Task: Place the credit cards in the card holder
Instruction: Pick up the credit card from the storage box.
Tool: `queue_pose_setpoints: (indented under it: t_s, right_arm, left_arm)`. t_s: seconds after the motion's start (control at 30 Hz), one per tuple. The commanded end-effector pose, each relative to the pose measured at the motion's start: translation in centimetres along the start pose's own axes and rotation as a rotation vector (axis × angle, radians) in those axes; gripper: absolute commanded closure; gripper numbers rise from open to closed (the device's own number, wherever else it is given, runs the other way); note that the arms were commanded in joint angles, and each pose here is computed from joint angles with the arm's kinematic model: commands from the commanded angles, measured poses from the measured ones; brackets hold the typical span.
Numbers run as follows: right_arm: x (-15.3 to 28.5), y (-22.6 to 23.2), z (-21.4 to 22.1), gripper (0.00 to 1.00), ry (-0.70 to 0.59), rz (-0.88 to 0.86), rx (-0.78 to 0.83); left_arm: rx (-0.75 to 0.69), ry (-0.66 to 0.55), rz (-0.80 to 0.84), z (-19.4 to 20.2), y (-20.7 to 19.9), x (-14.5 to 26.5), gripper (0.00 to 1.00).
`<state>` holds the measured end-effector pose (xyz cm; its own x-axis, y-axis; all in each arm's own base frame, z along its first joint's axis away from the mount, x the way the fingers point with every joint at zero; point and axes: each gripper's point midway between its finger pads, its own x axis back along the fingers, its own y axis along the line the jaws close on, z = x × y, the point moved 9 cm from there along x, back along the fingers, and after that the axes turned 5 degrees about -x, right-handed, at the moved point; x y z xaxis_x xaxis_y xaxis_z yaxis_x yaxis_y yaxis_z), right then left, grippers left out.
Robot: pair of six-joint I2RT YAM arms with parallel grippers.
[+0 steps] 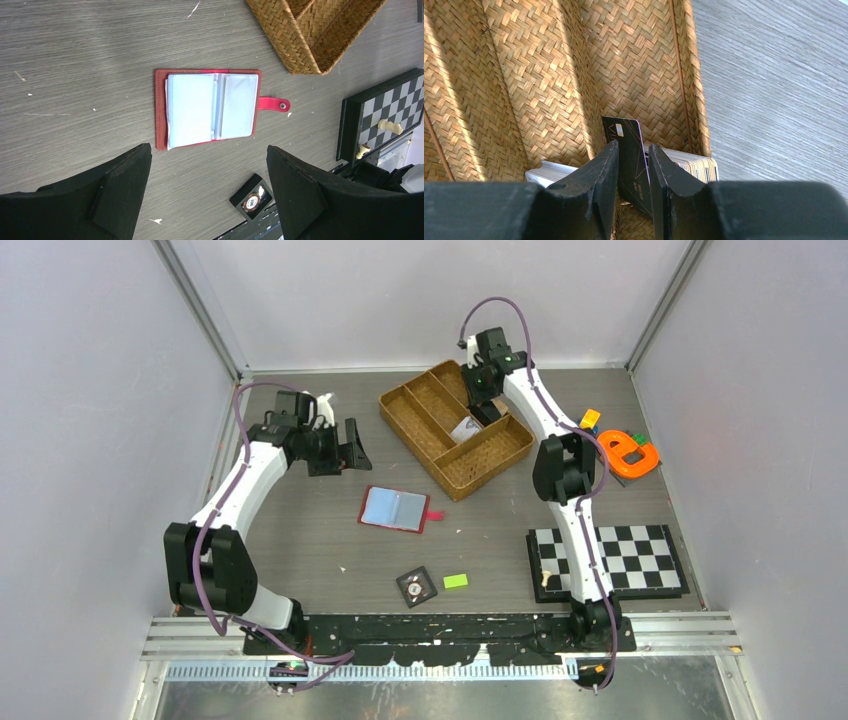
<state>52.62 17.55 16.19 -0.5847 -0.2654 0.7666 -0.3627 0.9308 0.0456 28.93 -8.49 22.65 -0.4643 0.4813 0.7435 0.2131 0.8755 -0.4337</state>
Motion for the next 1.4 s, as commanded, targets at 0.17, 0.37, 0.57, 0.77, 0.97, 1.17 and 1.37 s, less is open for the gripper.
queue_pose_setpoints:
  t_s: [0.17, 0.37, 0.57, 0.77, 0.97, 1.17, 1.37]
  right_arm:
    - [-1.6, -0.2, 0.8, 0.66, 0.032, 0.026, 0.038]
    - [-2.6, 0.0, 1.5, 0.67, 0.057, 0.02, 0.04]
    - [-1.8, 0.9, 1.1, 0.84, 0.045, -0.037, 0.029]
    - [1.1, 1.5, -1.3, 1.0, -0.054, -0.073, 0.023]
    - [5.8, 1.7, -4.7, 1.0, -0.201, -0.051, 0.029]
    - [12.0, 1.9, -7.3, 1.0, -0.353, -0.015, -0.001]
    - [19.2, 3.9, -7.9, 1.0, -0.477, -0.054, -0.128]
  left_arm:
    - [-0.005, -0.031, 0.033, -0.5, -0.2, 0.3, 0.13]
    - [-0.003, -0.029, 0.036, -0.5, -0.2, 0.2, 0.13]
    - [-0.003, -0.029, 0.035, -0.5, -0.2, 0.2, 0.13]
    - [-0.004, -0.031, 0.036, -0.5, -0.2, 0.3, 0.13]
    - [-0.007, -0.034, 0.047, -0.4, -0.3, 0.4, 0.13]
    - [-0.006, -0.045, 0.077, -0.4, -0.6, 0.4, 0.14]
    - [-0.052, -0.125, 0.19, -0.7, -2.1, 1.7, 0.16]
